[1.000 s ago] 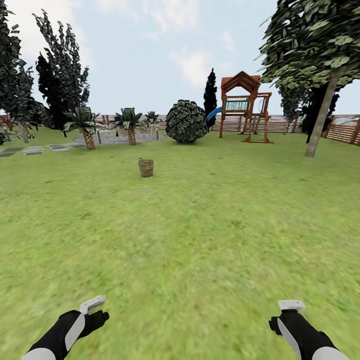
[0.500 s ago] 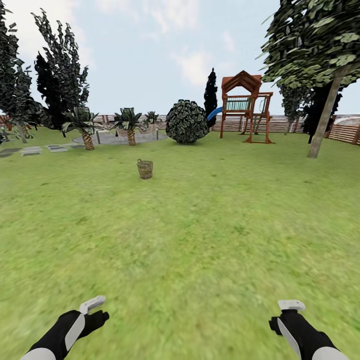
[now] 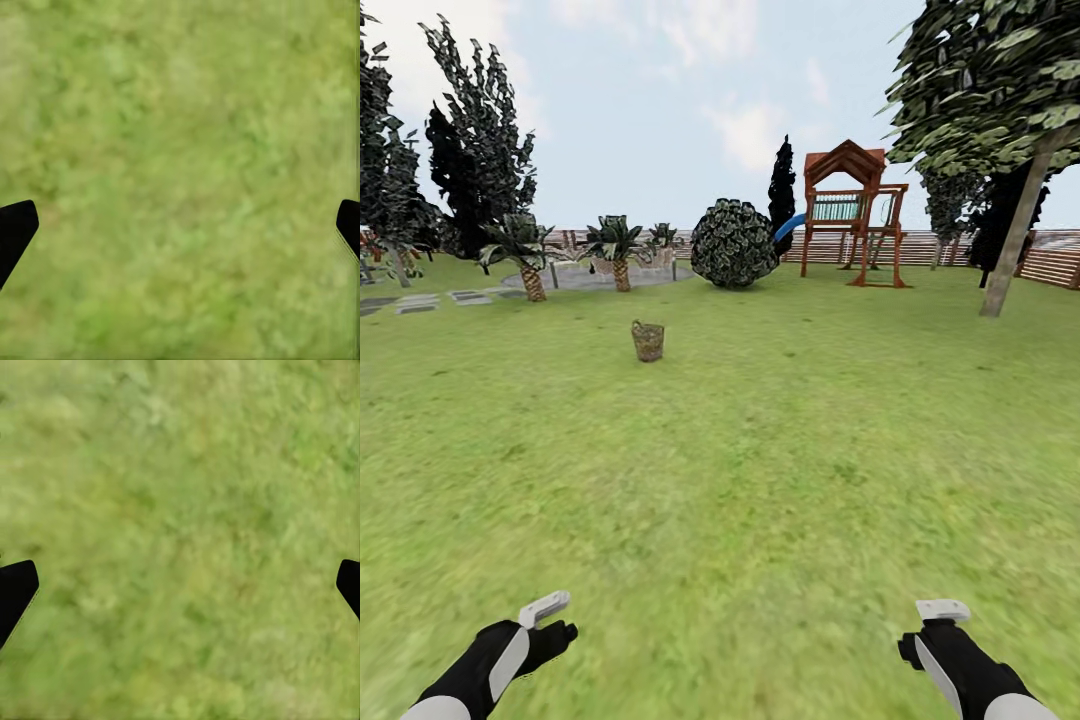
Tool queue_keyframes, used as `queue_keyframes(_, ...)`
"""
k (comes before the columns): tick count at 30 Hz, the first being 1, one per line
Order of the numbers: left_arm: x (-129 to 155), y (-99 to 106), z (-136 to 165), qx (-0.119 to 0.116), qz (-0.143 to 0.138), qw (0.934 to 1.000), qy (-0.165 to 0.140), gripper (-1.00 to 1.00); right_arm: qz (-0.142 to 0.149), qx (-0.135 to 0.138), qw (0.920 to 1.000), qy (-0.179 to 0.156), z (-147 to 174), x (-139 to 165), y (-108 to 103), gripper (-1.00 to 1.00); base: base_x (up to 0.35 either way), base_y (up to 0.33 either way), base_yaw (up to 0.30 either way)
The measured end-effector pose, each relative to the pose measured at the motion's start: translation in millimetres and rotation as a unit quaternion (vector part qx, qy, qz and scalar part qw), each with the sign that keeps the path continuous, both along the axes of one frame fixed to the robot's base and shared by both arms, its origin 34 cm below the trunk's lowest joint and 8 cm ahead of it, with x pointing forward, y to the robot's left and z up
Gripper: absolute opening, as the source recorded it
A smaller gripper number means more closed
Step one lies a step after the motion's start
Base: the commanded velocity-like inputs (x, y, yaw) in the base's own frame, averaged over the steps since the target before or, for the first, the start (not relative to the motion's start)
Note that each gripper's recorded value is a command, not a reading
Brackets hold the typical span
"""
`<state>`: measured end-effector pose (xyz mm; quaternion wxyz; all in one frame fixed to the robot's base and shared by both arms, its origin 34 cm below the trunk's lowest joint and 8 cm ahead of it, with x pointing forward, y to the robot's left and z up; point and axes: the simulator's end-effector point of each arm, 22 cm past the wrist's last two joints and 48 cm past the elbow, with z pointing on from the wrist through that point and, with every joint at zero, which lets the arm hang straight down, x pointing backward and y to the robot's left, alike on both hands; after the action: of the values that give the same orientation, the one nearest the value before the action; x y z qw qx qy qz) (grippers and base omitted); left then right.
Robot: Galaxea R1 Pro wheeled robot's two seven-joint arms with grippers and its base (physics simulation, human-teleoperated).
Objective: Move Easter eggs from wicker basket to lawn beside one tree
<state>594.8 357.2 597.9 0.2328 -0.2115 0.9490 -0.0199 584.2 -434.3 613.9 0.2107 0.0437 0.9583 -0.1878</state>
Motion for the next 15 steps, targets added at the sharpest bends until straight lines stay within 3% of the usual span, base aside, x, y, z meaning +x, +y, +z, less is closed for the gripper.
queue_keyframes(15, 0.3, 1.3, 0.5, 0.001, 0.001, 1.0000, -0.001, 1.00, 0.000, 0.000, 1.0000, 0.000, 0.0, 0.0, 0.0, 1.00, 0.328, 0.005, 0.000)
